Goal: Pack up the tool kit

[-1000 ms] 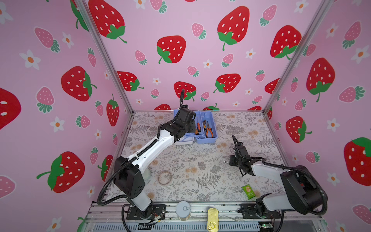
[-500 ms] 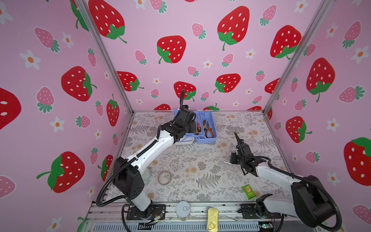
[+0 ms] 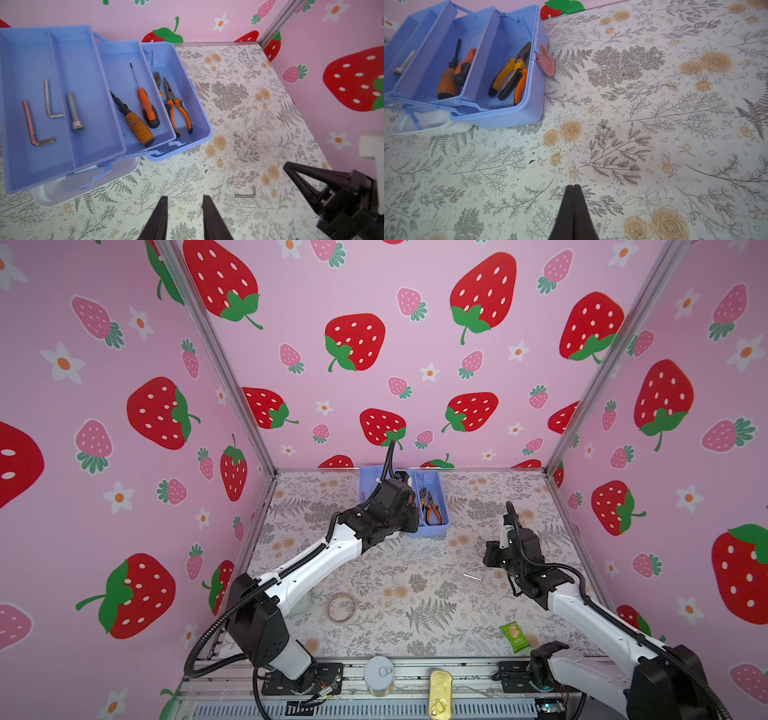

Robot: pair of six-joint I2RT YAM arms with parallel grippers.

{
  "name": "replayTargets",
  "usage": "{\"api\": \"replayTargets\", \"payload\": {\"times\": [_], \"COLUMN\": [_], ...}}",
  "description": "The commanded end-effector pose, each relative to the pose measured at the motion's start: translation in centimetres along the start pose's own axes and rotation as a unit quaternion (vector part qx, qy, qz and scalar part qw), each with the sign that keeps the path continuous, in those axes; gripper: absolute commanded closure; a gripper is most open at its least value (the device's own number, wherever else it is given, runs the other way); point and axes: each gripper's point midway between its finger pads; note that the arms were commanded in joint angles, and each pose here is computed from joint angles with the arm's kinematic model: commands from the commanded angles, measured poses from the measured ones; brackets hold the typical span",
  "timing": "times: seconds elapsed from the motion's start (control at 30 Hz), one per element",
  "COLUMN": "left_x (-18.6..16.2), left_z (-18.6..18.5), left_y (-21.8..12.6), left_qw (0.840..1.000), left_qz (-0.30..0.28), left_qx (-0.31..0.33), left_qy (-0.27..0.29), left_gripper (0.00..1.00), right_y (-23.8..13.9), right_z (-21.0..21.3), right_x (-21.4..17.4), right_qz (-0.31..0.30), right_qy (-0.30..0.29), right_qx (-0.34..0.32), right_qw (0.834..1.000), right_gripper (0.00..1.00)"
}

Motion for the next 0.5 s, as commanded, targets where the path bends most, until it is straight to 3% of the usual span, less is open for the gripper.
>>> {"api": "replayTargets", "payload": {"times": [0.0,0.47], "left_x": [0.7,-0.4], "left_z": [-1.5,-3.8], "left_y": [-0.7,0.1], "left_qw": [0.999,0.997], "left_qz": [-0.021,-0.006], "left_qx": [-0.031,-0.067], "left_qy": [0.017,0.032], "left_gripper": [0.7,0.7], "right_y": [-1.0,-2.5], "right_z": [0.8,0.5], "right_x": [1.1,2.5], "right_qz": [-0.008,-0.041], "right_qy": [-0.005,0.002], "right_qx": [0.023,0.033], "right_qw": [1.0,0.999], "right_gripper": [1.0,1.0]}}
Point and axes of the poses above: each gripper's point midway between its finger pads, its own y axis out along the fingers, its own z axis along the line the jaws close on, x = y × z, and after that the axes turned 5 degrees about y, right-handed
